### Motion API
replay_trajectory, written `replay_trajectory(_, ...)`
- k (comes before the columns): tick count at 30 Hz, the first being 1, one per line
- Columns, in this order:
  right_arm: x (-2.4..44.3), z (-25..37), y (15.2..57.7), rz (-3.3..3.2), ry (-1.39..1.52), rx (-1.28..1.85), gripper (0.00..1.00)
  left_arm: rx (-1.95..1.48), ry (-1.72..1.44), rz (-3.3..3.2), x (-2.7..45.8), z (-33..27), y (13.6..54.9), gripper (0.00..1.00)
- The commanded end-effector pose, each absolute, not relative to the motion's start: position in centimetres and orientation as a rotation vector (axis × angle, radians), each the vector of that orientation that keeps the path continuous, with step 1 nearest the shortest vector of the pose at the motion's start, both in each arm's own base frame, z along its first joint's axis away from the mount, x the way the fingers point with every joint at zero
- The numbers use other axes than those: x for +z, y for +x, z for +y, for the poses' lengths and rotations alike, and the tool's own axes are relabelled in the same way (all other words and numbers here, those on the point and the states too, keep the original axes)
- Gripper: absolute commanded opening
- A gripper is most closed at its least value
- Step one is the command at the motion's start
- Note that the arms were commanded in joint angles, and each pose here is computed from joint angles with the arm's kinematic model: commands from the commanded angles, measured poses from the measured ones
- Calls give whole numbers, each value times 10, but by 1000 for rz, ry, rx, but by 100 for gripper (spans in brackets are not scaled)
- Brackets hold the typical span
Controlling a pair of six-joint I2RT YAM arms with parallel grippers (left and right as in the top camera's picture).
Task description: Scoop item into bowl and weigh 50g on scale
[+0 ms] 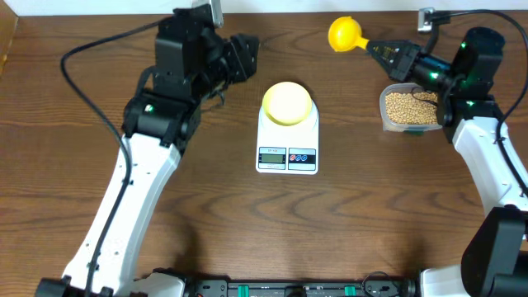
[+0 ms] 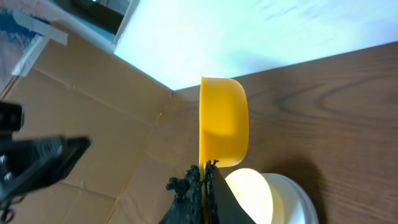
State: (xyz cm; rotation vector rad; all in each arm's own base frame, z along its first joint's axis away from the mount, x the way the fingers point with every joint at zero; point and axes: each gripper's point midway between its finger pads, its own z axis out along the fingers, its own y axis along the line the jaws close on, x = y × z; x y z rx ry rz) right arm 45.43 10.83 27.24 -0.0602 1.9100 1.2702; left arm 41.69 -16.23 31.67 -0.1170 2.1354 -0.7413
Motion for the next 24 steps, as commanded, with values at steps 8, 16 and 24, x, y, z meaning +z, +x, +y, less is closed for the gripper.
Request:
replay_trajectory(8,283,70,466,1845,-25,1191,1,-465,-145,2623,217,-163,334,46)
replay_trajectory(16,283,69,466,1846,-22,1191,1,-402,100,2671,168,-216,295,52)
replay_trajectory(24,283,74,463,1851,-35,1221,1,-303,685,2540,119,-250,293,61)
